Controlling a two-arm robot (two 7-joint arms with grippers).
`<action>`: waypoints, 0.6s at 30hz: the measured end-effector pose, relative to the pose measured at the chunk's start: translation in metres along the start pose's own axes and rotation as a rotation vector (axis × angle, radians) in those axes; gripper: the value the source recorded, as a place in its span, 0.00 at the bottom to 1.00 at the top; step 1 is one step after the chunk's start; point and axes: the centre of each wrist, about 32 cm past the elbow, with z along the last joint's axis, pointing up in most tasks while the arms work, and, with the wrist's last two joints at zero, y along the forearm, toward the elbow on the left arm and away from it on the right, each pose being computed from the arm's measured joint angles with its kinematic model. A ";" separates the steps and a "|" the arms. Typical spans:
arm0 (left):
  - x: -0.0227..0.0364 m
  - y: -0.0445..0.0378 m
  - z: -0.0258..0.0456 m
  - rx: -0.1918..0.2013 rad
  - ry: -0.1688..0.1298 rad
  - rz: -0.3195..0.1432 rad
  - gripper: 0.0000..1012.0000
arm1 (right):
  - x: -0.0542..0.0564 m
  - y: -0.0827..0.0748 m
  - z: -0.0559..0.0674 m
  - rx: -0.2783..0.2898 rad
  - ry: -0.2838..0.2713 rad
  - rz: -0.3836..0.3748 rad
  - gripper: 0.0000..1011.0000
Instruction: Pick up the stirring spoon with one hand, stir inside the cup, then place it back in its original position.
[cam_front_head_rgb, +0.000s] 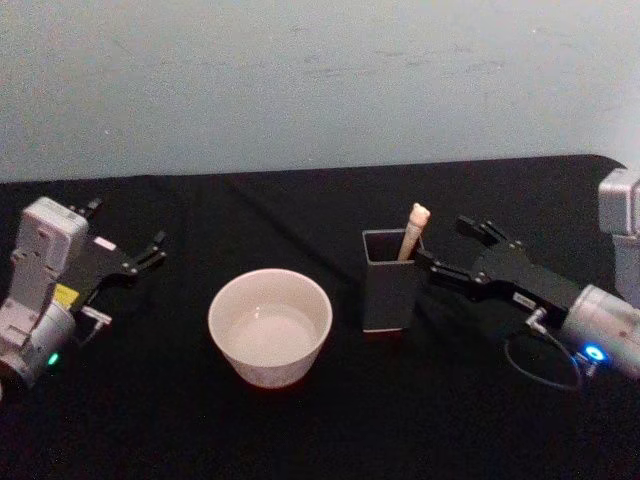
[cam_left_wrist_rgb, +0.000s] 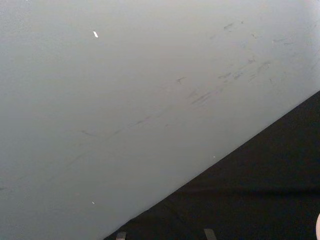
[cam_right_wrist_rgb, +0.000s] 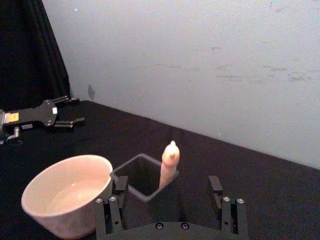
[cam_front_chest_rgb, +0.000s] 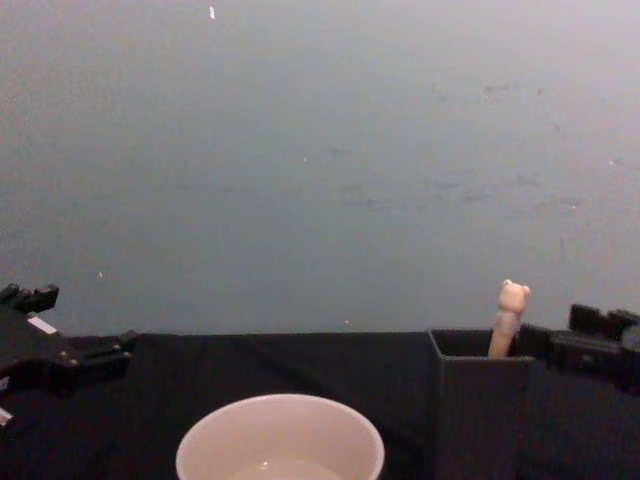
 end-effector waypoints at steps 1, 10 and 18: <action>0.0000 0.0000 0.0000 0.000 0.000 0.000 0.99 | 0.000 0.000 0.000 0.000 0.000 0.000 0.99; 0.0000 0.0000 0.0000 0.000 0.000 0.000 0.99 | 0.007 0.028 -0.001 0.018 -0.008 0.000 0.99; 0.0000 0.0000 0.0000 0.000 0.000 0.000 0.99 | 0.010 0.042 -0.003 0.022 0.002 0.015 0.99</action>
